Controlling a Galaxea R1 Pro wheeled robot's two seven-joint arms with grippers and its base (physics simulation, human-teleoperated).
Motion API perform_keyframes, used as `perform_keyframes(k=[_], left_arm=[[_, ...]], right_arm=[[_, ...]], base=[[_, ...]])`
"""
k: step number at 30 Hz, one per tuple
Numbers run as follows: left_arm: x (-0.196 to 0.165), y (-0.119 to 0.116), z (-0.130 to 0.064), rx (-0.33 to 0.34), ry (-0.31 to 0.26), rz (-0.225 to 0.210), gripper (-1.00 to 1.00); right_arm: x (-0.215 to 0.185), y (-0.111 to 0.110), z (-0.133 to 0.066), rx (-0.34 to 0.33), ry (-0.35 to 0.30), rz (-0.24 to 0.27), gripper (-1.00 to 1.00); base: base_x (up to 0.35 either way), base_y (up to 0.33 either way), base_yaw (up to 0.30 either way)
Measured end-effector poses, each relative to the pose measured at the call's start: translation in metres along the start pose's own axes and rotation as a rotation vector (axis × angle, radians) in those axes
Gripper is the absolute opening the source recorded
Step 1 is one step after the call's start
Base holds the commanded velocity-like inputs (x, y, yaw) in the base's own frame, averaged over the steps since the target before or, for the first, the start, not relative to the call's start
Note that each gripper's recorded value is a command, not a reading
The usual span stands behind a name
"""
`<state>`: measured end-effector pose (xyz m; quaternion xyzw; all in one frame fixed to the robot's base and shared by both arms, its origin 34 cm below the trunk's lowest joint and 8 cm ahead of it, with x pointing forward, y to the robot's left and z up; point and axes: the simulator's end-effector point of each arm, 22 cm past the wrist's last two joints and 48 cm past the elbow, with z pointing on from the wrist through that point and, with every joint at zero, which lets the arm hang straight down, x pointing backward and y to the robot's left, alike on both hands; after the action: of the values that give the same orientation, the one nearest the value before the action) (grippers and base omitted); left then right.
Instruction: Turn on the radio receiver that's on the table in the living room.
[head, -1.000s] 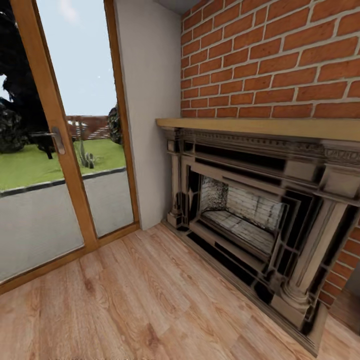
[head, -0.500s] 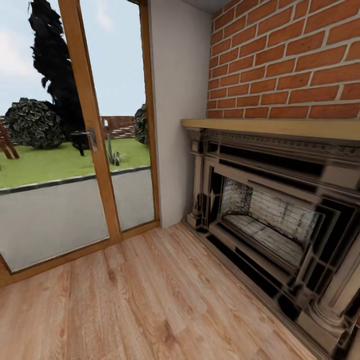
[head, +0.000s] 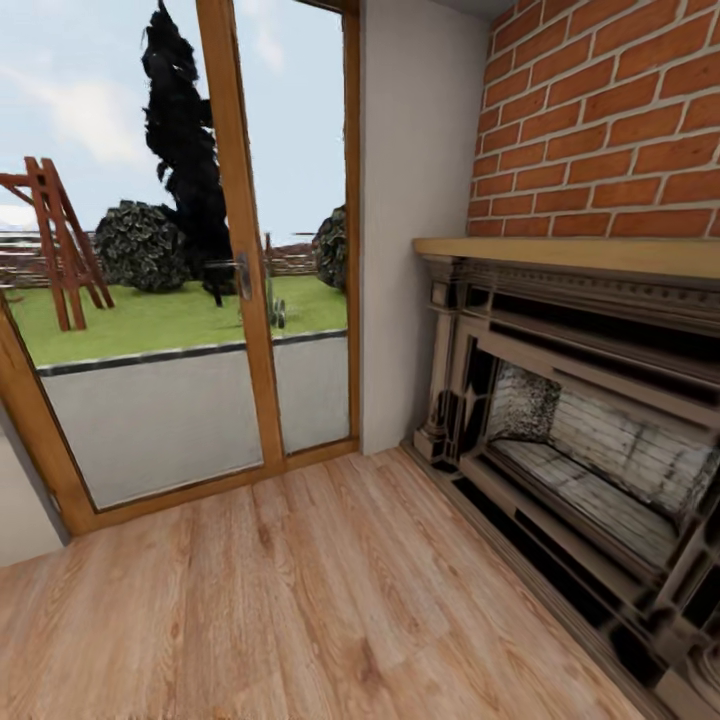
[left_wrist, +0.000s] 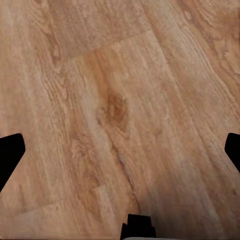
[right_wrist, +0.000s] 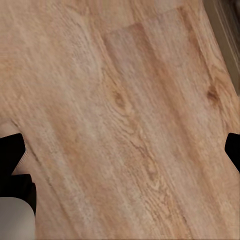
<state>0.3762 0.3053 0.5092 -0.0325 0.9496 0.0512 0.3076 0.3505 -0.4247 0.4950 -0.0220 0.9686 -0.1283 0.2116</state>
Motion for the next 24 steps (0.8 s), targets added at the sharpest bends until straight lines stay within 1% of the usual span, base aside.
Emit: perform_keyframes(k=[24], left_arm=[[-0.0016, -0.0021, -0.0001, 0.003, -0.004, 0.002, 1.00]], right_arm=[[-0.0016, 0.0002, -0.0002, 0.000, -0.004, 0.001, 1.00]], base=[[0.000, 0.000, 0.300]])
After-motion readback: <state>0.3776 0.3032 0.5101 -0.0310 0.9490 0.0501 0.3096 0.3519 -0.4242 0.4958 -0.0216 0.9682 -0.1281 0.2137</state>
